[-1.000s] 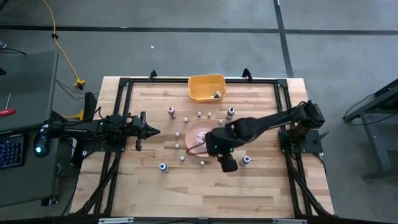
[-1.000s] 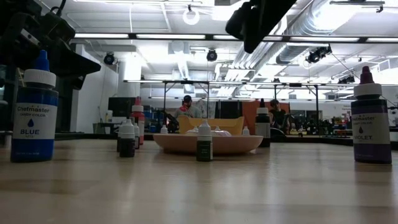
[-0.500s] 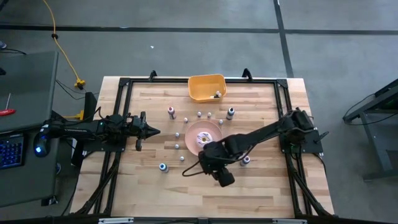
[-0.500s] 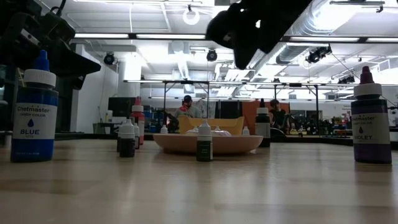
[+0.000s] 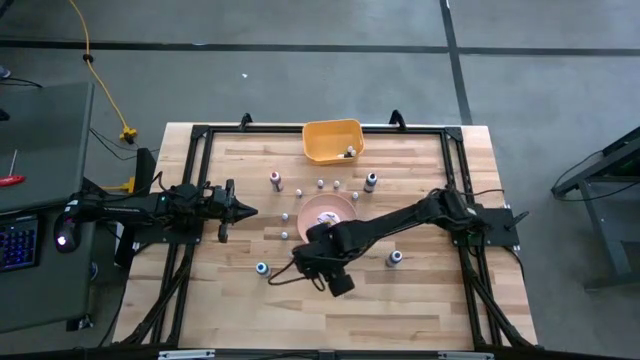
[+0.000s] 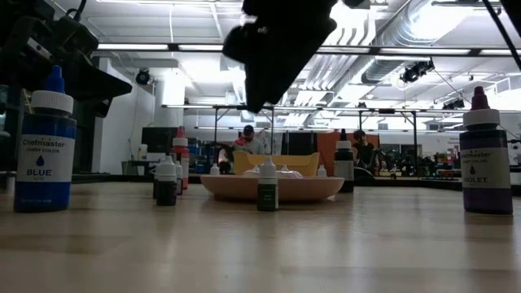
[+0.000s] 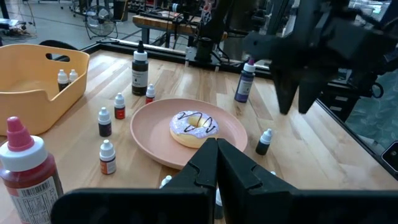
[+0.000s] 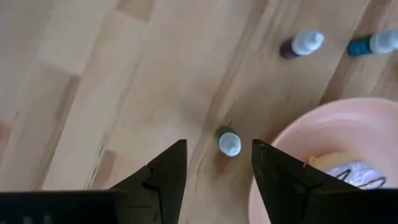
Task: Pick & Place food coloring
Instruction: Put the small green food coloring bottle into the orange bin
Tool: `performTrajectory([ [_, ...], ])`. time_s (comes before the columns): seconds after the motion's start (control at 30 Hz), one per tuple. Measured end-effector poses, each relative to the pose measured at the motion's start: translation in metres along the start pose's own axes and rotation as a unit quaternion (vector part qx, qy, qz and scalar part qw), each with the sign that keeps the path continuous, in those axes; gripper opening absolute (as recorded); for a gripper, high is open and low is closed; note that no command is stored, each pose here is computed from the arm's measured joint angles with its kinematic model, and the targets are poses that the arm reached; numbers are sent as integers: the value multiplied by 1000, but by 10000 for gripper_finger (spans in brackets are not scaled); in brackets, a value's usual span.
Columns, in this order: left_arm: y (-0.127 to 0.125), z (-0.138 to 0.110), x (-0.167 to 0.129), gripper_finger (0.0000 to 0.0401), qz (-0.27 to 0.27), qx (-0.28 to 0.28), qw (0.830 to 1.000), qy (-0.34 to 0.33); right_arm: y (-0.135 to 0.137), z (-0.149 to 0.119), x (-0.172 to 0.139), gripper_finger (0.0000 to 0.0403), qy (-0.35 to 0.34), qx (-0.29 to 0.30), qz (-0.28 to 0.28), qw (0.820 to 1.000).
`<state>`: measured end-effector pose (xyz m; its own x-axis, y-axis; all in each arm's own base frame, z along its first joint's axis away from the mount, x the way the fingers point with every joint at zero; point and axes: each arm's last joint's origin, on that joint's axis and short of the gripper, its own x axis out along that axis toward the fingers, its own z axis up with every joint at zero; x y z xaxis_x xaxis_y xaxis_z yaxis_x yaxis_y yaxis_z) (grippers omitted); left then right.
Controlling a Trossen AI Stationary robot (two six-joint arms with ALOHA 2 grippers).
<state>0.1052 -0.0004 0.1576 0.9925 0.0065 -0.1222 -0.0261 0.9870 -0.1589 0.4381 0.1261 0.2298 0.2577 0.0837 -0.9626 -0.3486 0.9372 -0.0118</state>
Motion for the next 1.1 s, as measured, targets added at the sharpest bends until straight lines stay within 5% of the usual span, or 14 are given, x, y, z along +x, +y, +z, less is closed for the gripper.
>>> performTrajectory([
  [0.23,0,0,0,1,0,0,1000,0,-12,-5,12,170,31,142,8,989],
  [0.57,0,0,0,1,1,0,1000,0,-14,-5,13,170,34,256,5,966],
  [0.87,0,0,0,1,1,0,1000,0,-17,-6,13,170,34,477,-11,878],
  [1.1,0,0,0,1,1,0,1000,0,-17,-6,21,170,44,563,-8,825],
])
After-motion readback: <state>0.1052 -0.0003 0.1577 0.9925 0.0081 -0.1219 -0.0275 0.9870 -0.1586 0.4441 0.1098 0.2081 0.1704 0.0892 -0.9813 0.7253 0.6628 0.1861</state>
